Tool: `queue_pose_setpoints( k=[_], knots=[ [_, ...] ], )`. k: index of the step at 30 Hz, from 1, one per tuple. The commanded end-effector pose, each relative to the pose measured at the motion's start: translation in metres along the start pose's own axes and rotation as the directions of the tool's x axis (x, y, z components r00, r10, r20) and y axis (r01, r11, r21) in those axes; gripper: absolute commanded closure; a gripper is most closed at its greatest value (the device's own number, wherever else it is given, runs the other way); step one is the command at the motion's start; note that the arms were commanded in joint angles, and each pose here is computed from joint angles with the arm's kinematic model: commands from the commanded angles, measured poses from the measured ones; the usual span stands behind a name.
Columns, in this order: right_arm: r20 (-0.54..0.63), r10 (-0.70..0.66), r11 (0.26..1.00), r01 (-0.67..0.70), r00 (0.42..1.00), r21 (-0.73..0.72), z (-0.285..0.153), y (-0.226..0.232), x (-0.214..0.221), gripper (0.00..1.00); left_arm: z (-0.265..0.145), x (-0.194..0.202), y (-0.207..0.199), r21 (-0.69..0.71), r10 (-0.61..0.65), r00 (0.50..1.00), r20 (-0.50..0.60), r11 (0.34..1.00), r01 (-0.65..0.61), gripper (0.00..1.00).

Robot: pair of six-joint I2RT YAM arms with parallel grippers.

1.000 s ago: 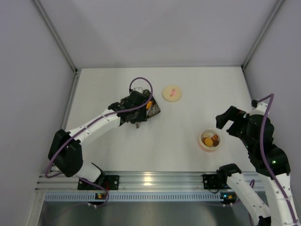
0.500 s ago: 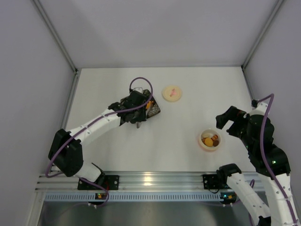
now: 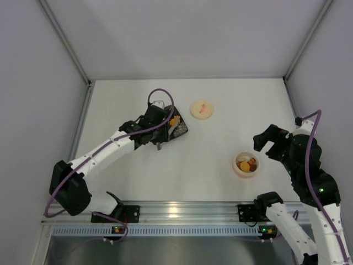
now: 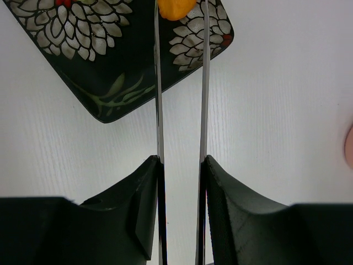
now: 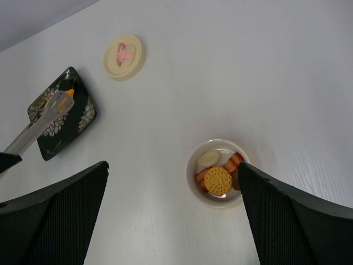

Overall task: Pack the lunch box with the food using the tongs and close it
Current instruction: Pick up the fake food from the plate, then place the fake food in the packing box.

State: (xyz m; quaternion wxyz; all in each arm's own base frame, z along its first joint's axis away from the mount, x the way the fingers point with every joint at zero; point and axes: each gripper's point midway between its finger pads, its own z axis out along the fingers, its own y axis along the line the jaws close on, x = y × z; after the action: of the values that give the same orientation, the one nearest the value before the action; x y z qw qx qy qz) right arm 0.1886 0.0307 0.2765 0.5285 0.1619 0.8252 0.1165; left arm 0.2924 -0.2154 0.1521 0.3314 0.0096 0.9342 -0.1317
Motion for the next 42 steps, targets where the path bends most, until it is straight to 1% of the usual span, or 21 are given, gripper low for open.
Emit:
queue_pose_setpoints(
  k=[1, 4, 7, 10, 12, 13, 15, 16, 18, 19, 20, 21, 22, 23, 24, 26, 27, 30, 36, 37, 42],
  knots=[
    [0.013, 0.004, 1.000, -0.004, 1.000, 0.014, 0.001, -0.001, -0.006, 0.01, -0.027, -0.027, -0.015, 0.077, -0.005, 0.997, 0.079, 0.997, -0.001, 0.77],
    [0.012, 0.003, 1.000, -0.003, 1.000, 0.012, 0.001, 0.000, -0.007, 0.00, -0.038, -0.027, -0.029, 0.136, 0.019, 0.996, 0.082, 0.990, -0.030, 0.77],
    [0.015, 0.005, 1.000, -0.005, 1.000, 0.012, 0.001, 0.001, -0.009, 0.01, -0.053, -0.021, -0.058, 0.198, 0.079, 0.992, 0.095, 0.975, -0.097, 0.77],
    [0.019, 0.006, 1.000, -0.006, 1.000, 0.009, 0.001, 0.002, -0.010, 0.01, -0.065, -0.018, -0.086, 0.248, 0.109, 0.987, 0.114, 0.959, -0.135, 0.76],
    [0.018, 0.007, 1.000, -0.007, 1.000, 0.011, 0.000, 0.001, -0.010, 0.01, -0.077, -0.006, -0.113, 0.293, 0.152, 0.980, 0.125, 0.938, -0.183, 0.76],
    [0.017, 0.006, 1.000, -0.006, 1.000, 0.009, -0.001, 0.001, -0.010, 0.01, -0.084, 0.003, -0.133, 0.319, 0.187, 0.973, 0.135, 0.921, -0.221, 0.76],
    [0.019, 0.008, 1.000, -0.009, 1.000, 0.013, -0.001, 0.000, -0.010, 0.01, -0.092, 0.011, -0.152, 0.346, 0.211, 0.967, 0.143, 0.905, -0.248, 0.76],
    [0.019, 0.008, 1.000, -0.009, 1.000, 0.013, -0.002, 0.000, -0.010, 0.00, -0.099, 0.018, -0.171, 0.376, 0.233, 0.961, 0.151, 0.885, -0.274, 0.76],
    [0.024, 0.009, 1.000, -0.009, 1.000, 0.016, -0.003, -0.001, -0.011, 0.00, -0.102, 0.027, -0.186, 0.397, 0.252, 0.956, 0.150, 0.870, -0.291, 0.76],
    [0.026, 0.008, 1.000, -0.008, 1.000, 0.017, -0.004, -0.001, -0.011, 0.01, -0.101, 0.040, -0.199, 0.415, 0.279, 0.950, 0.140, 0.855, -0.312, 0.76],
    [0.025, 0.009, 1.000, -0.009, 1.000, 0.017, -0.004, -0.001, -0.011, 0.01, -0.106, 0.041, -0.210, 0.436, 0.281, 0.948, 0.147, 0.842, -0.317, 0.75],
    [0.026, 0.007, 1.000, -0.008, 1.000, 0.019, -0.005, -0.002, -0.010, 0.00, -0.099, 0.051, -0.217, 0.436, 0.302, 0.944, 0.132, 0.838, -0.329, 0.75],
    [0.027, 0.011, 1.000, -0.011, 1.000, 0.018, -0.005, -0.002, -0.011, 0.01, -0.102, 0.061, -0.227, 0.451, 0.323, 0.938, 0.128, 0.823, -0.345, 0.75],
    [0.026, 0.010, 1.000, -0.011, 1.000, 0.019, -0.005, -0.002, -0.010, 0.01, -0.104, 0.062, -0.236, 0.459, 0.328, 0.935, 0.135, 0.816, -0.352, 0.75],
    [0.024, 0.010, 1.000, -0.010, 1.000, 0.018, -0.005, -0.002, -0.009, 0.01, -0.099, 0.075, -0.244, 0.461, 0.355, 0.927, 0.121, 0.807, -0.370, 0.75],
    [0.027, 0.009, 1.000, -0.009, 1.000, 0.020, -0.006, -0.003, -0.009, 0.01, -0.101, 0.081, -0.256, 0.475, 0.367, 0.922, 0.121, 0.794, -0.379, 0.76],
    [0.023, 0.009, 1.000, -0.010, 1.000, 0.023, -0.006, -0.004, -0.008, 0.01, -0.096, 0.091, -0.261, 0.474, 0.387, 0.915, 0.111, 0.789, -0.391, 0.75],
    [0.027, 0.009, 1.000, -0.009, 1.000, 0.025, -0.007, -0.004, -0.009, 0.00, -0.089, 0.100, -0.270, 0.472, 0.402, 0.910, 0.100, 0.786, -0.399, 0.75],
    [0.024, 0.007, 1.000, -0.008, 1.000, 0.030, -0.006, -0.006, -0.007, 0.01, -0.079, 0.111, -0.274, 0.459, 0.416, 0.906, 0.076, 0.792, -0.402, 0.73],
    [0.024, 0.006, 1.000, -0.007, 1.000, 0.028, -0.006, -0.006, -0.007, 0.01, -0.079, 0.111, -0.275, 0.461, 0.417, 0.906, 0.077, 0.791, -0.403, 0.72],
    [0.025, 0.006, 1.000, -0.007, 1.000, 0.026, -0.005, -0.005, -0.006, 0.01, -0.074, 0.111, -0.275, 0.444, 0.424, 0.903, 0.076, 0.796, -0.411, 0.70]
  ],
)
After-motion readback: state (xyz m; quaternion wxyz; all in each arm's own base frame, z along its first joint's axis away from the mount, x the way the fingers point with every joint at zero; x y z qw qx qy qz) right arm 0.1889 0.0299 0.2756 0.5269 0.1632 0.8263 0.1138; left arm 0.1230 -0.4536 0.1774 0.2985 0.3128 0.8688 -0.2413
